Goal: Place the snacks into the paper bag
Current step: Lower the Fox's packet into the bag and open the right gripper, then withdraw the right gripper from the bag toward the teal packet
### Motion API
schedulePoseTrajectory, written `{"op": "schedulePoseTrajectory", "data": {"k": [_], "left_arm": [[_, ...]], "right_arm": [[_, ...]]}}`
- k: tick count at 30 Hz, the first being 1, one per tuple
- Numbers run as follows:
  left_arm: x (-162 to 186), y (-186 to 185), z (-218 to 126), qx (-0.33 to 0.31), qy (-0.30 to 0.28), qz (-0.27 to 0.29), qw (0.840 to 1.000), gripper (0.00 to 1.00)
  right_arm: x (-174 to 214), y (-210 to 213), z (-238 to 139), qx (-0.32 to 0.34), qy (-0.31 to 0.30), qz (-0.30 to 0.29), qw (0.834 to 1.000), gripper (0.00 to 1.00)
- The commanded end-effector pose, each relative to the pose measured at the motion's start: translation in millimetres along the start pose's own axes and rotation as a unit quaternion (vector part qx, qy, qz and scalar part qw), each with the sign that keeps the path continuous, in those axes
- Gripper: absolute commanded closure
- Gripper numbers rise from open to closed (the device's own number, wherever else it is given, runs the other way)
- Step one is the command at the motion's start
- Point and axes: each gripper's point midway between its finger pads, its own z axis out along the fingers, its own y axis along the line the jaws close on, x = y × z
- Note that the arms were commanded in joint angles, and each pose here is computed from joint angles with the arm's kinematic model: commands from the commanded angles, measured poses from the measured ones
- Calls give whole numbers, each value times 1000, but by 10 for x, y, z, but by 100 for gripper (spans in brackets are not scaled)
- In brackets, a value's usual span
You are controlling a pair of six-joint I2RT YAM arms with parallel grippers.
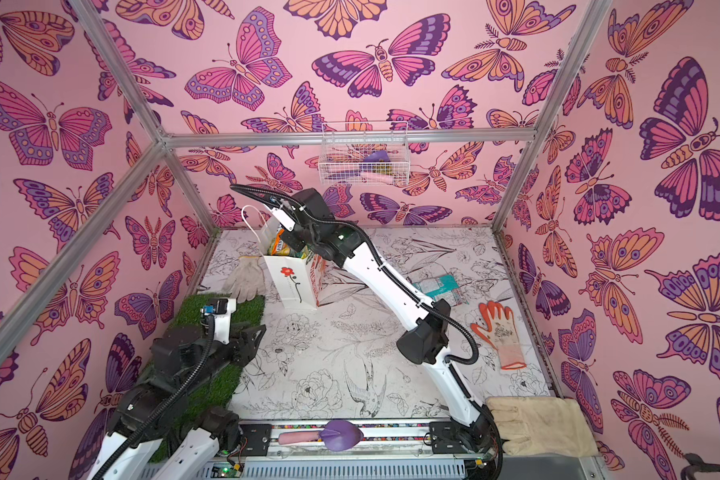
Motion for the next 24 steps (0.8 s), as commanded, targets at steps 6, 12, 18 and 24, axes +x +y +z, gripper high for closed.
{"op": "schedulePoseTrajectory", "data": {"k": [6,12,18,24], "left_arm": [[84,38,3,-8,11,0,1000,46],[80,35,0,-8,10,0,1000,46],[79,35,-8,-8,9,-1,1000,46],[72,32,-15,-7,6,-1,1000,46]], "right_arm": [[-82,17,-218,9,0,-31,999,63],[-199,107,-337,8,-10,-40,999,61],[-251,144,-520,9,-11,-38,999,55],[-259,123,-788,4,-8,-10,1000,40]]}}
